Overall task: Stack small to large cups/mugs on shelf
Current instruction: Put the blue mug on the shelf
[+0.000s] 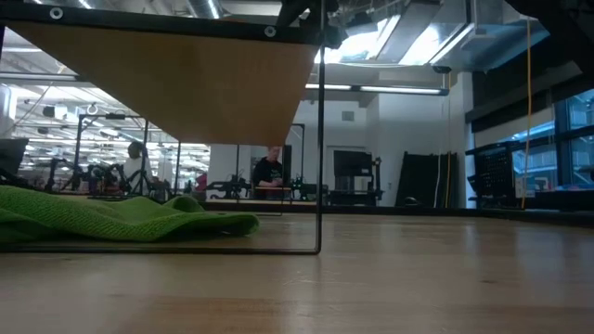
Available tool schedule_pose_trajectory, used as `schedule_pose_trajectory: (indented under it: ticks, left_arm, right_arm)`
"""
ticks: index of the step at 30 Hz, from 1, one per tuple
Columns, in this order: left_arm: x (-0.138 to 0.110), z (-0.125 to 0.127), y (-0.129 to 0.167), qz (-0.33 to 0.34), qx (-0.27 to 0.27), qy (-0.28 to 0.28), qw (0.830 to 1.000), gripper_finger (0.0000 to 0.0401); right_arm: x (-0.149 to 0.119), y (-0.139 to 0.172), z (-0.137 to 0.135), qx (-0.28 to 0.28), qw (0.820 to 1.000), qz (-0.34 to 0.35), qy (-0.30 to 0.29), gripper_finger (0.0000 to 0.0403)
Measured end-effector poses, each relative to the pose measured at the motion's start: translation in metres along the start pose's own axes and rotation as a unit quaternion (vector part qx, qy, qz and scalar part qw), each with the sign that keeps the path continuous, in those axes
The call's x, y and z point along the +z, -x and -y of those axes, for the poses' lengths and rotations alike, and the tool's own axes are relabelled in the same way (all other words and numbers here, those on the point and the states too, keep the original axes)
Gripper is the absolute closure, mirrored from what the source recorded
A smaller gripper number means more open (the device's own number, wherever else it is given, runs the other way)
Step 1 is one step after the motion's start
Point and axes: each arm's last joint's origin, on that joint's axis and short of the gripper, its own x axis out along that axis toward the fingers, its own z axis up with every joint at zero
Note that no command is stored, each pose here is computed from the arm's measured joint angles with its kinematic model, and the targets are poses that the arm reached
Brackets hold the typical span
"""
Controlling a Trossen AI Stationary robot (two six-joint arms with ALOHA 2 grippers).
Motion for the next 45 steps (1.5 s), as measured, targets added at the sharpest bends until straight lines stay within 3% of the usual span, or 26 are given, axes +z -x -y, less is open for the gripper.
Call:
schedule_pose_trajectory:
  ticks: [8,20,38,45]
  left_arm:
    - [0.001,0.0,-0.007,0.023,0.012,0.025,0.999,0.0306]
    - [0.0,0.0,-0.023,0.028,-0.01,0.038,0.999,0.0306]
    - [-0.007,-0.006,-0.045,-0.006,-0.014,0.038,0.999,0.0307]
    - [-0.008,-0.007,-0.046,-0.013,-0.016,0.05,0.999,0.0343]
  right_arm:
    - [0.0,0.0,0.0,-0.001,1.0,-0.001,0.0,0.0216]
    - [0.0,0.0,0.0,-0.001,1.0,-0.001,0.001,0.0216]
    - [0.0,-0.001,0.001,-0.013,1.0,0.001,0.002,0.0216]
    - [0.001,0.0,0.003,-0.015,1.0,0.002,-0.003,0.0216]
